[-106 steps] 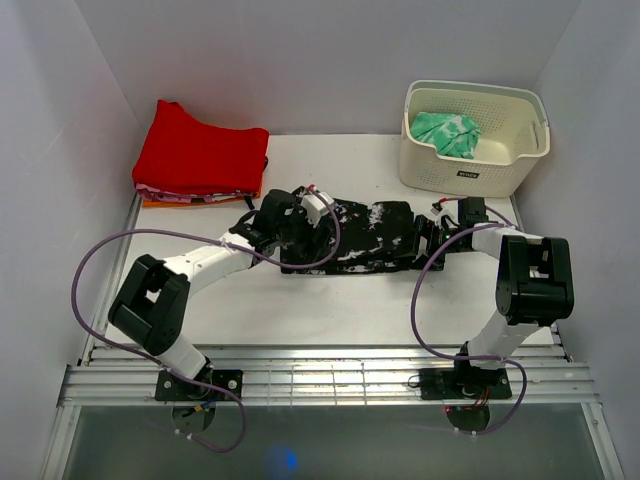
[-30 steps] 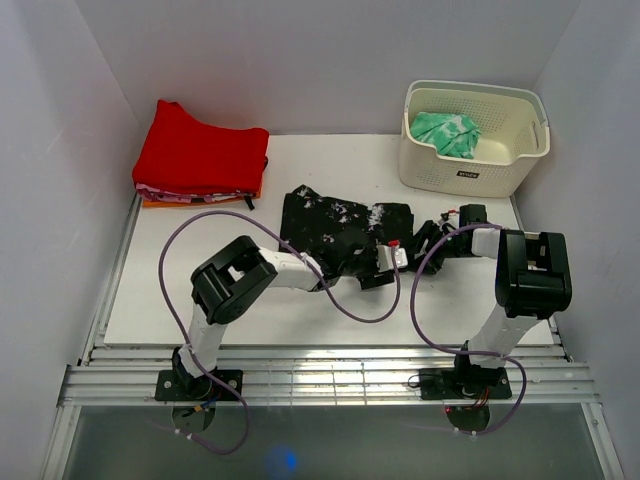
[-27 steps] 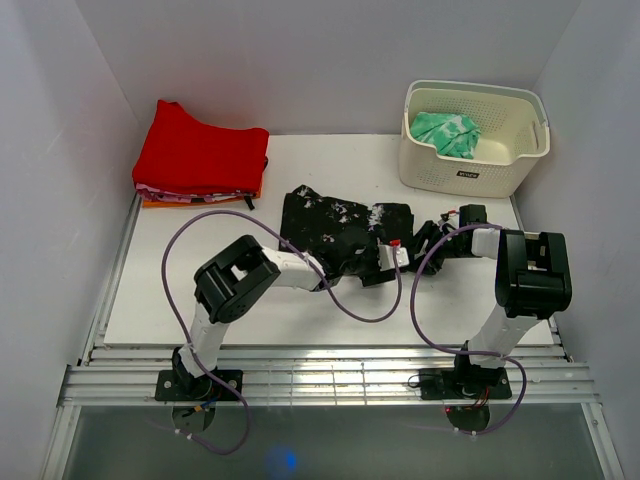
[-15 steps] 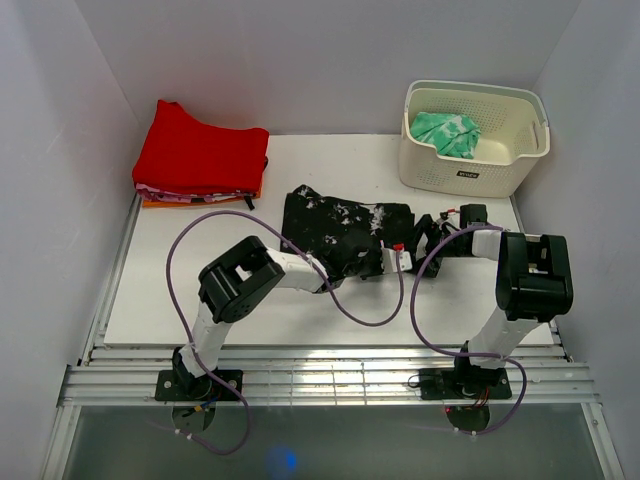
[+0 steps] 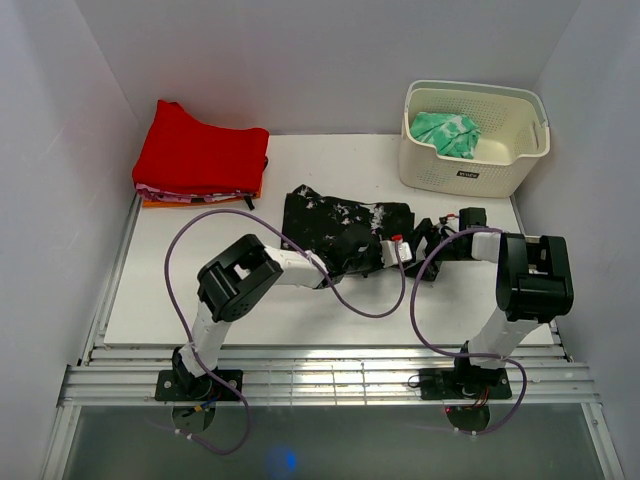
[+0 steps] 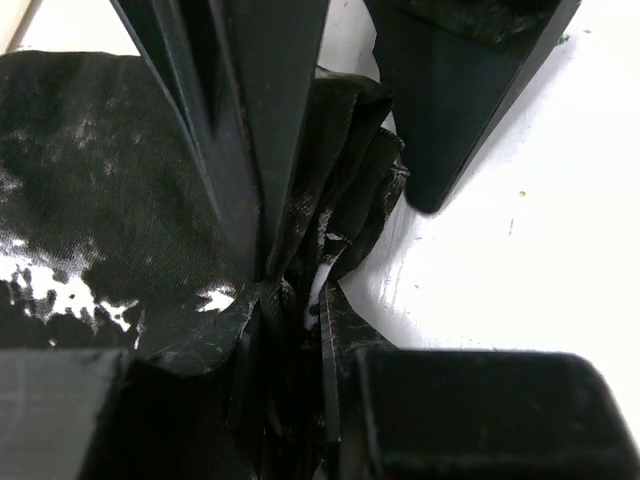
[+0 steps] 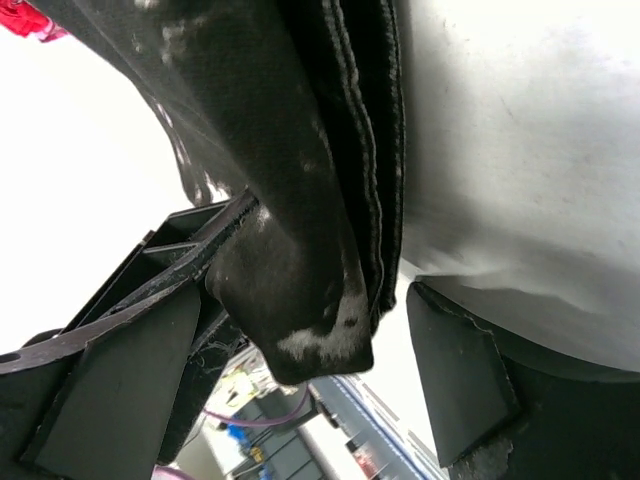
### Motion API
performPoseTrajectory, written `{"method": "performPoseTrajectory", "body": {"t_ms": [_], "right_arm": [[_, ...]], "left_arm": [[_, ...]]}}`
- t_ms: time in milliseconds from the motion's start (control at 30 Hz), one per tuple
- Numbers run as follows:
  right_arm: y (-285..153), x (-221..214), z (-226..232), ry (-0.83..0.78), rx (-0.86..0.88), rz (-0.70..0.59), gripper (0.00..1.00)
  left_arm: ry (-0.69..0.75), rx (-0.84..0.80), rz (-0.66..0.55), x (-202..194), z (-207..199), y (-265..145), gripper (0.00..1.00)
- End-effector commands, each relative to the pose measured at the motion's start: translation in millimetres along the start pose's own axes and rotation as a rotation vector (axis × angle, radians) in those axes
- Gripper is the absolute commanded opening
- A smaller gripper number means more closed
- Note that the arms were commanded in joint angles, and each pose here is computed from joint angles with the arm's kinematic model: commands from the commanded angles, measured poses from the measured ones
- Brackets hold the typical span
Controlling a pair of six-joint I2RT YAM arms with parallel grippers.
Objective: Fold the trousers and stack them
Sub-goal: Fold the trousers
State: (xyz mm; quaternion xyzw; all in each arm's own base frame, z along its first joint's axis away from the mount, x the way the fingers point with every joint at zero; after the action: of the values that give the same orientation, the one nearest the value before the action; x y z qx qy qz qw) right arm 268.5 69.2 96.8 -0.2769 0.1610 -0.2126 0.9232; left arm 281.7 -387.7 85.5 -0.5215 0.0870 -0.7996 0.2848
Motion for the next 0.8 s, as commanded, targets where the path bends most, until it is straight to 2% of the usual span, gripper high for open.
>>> {"method": "performPoseTrajectory", "body": {"t_ms": [0, 67, 100, 133, 200, 233, 300, 333, 367, 400, 433, 467, 500, 567, 600, 667, 733, 767], "right_arm": [[11, 8, -13, 0.021, -0.068, -0.026, 0.91], [15, 7, -15, 0.033, -0.060, -0.023, 0.99], [16, 8, -15, 0.041, -0.051, -0.036, 0.96], [16, 7, -15, 0.047, -0.044, -0.038, 0.83], [17, 5, -16, 0.051, -0.046, -0.047, 0.71], [17, 6, -15, 0.042, -0.051, -0.058, 0.61], [17, 7, -16, 0.041, -0.063, -0.060, 0.51], [17, 8, -16, 0.032, -0.068, -0.061, 0.38], [16, 9, -15, 0.030, -0.072, -0.062, 0.30], [16, 9, -15, 0.026, -0.075, -0.063, 0.22], [16, 10, -13, 0.022, -0.077, -0.061, 0.10], [15, 10, -13, 0.020, -0.074, -0.062, 0.08], [14, 9, -12, 0.018, -0.072, -0.062, 0.08], [13, 7, -9, 0.006, -0.061, -0.062, 0.08], [13, 7, -9, 0.002, -0.058, -0.062, 0.08], [14, 5, -7, -0.016, -0.056, -0.059, 0.08], [13, 4, -5, -0.042, -0.063, -0.068, 0.08], [14, 3, -6, -0.053, -0.066, -0.067, 0.08]], "left_arm": [[-0.059, -0.020, -0.084, 34, 11, -13, 0.00], [-0.081, -0.027, -0.080, 35, 10, -12, 0.00], [-0.094, -0.029, -0.077, 35, 9, -12, 0.00], [-0.101, -0.032, -0.081, 37, 9, -12, 0.00], [-0.118, -0.039, -0.079, 37, 8, -14, 0.00], [-0.121, -0.042, -0.091, 41, 10, -17, 0.00], [-0.135, -0.046, -0.093, 42, 8, -22, 0.01], [-0.149, -0.032, -0.088, 43, 10, -24, 0.07], [-0.189, -0.031, -0.076, 47, 11, -31, 0.15], [-0.219, -0.030, -0.067, 51, 13, -35, 0.25], [-0.283, -0.070, 0.014, 49, 8, -44, 0.40], [-0.342, -0.089, -0.021, 72, 23, -59, 0.45], [-0.482, -0.123, 0.001, 77, 23, -72, 0.48], [-0.681, -0.131, 0.058, 67, 35, -105, 0.54], [-0.825, -0.162, 0.046, 68, 33, -134, 0.54], [-1.010, -0.072, 0.088, 36, 55, -171, 0.60], [-1.165, 0.002, 0.144, 11, 56, -206, 0.61], [-1.238, 0.081, 0.155, -10, 69, -223, 0.62]]}}
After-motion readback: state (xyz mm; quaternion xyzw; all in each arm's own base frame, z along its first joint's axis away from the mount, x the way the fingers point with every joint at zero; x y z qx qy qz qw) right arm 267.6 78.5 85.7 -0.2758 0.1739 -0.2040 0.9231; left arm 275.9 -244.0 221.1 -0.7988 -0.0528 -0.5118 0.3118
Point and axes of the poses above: each gripper's point midway between its finger pads, its own y axis out along the fingers, its own z axis along the line the jaws close on, x = y × z, the point moved 9 cm from there along -y, back along the fingers, and after that the axes turned 6 degrees about y, right-handed, at the moved point
